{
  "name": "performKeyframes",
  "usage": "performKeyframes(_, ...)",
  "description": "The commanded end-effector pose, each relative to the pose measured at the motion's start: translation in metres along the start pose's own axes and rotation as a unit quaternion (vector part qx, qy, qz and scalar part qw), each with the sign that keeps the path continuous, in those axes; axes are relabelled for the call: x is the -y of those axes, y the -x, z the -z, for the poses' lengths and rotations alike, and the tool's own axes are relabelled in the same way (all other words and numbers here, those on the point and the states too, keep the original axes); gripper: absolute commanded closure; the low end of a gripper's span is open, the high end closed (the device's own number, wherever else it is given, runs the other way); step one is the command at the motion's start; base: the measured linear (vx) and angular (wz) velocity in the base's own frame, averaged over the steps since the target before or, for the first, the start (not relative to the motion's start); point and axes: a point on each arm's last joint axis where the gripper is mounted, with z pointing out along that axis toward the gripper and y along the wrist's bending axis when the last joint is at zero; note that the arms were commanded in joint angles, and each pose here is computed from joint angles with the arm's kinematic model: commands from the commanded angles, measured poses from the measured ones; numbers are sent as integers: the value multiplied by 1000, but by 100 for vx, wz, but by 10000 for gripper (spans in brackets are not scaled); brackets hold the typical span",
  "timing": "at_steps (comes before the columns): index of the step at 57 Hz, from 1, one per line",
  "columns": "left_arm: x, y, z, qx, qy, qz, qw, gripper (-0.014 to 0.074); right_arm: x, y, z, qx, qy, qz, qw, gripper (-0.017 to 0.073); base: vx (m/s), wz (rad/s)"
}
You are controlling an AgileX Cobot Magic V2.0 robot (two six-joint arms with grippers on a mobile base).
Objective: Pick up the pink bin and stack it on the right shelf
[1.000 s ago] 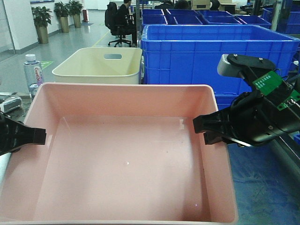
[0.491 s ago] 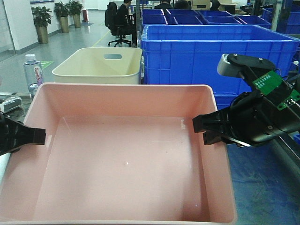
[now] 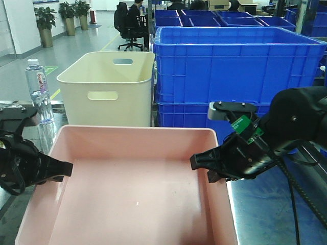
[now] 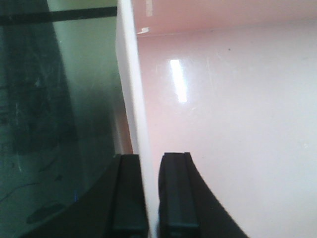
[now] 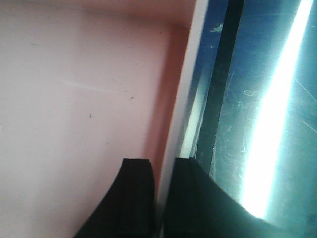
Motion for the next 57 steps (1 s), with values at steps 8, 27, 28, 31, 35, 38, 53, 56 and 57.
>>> performKeyframes(8, 3, 15, 14, 59, -6, 4, 998, 337, 3, 15, 19, 74, -3, 17, 997, 284, 0, 0)
performKeyframes(27, 5, 17, 30, 87, -8, 1, 996, 237, 2, 15, 39, 98, 0, 22, 995, 128, 0, 0)
performKeyframes(28, 6, 17, 34, 91, -9, -1, 996, 238, 2, 15, 41, 101, -1, 24, 995, 129, 0, 0)
performKeyframes(31, 8, 17, 46, 106, -9, -10, 994, 250, 1, 14, 54, 115, 1, 33, 993, 145, 0, 0)
performKeyframes(35, 11, 17, 64, 129, -9, -25, 991, 289, 1, 11, 74, 134, 1, 42, 990, 194, 0, 0)
performKeyframes(38, 13, 15, 80, 148, -7, -41, 988, 342, 2, 7, 93, 151, -3, 49, 987, 258, 0, 0)
performKeyframes(53, 24, -22, 164, 232, 2, -110, 967, 604, 13, -44, 171, 257, -28, 75, 963, 573, 0, 0)
performKeyframes(56, 23, -38, 169, 240, 5, -116, 964, 603, 17, -64, 177, 294, -30, 81, 952, 573, 0, 0)
performKeyframes(57, 23, -43, 172, 247, 6, -117, 962, 603, 18, -70, 179, 303, -30, 83, 949, 572, 0, 0)
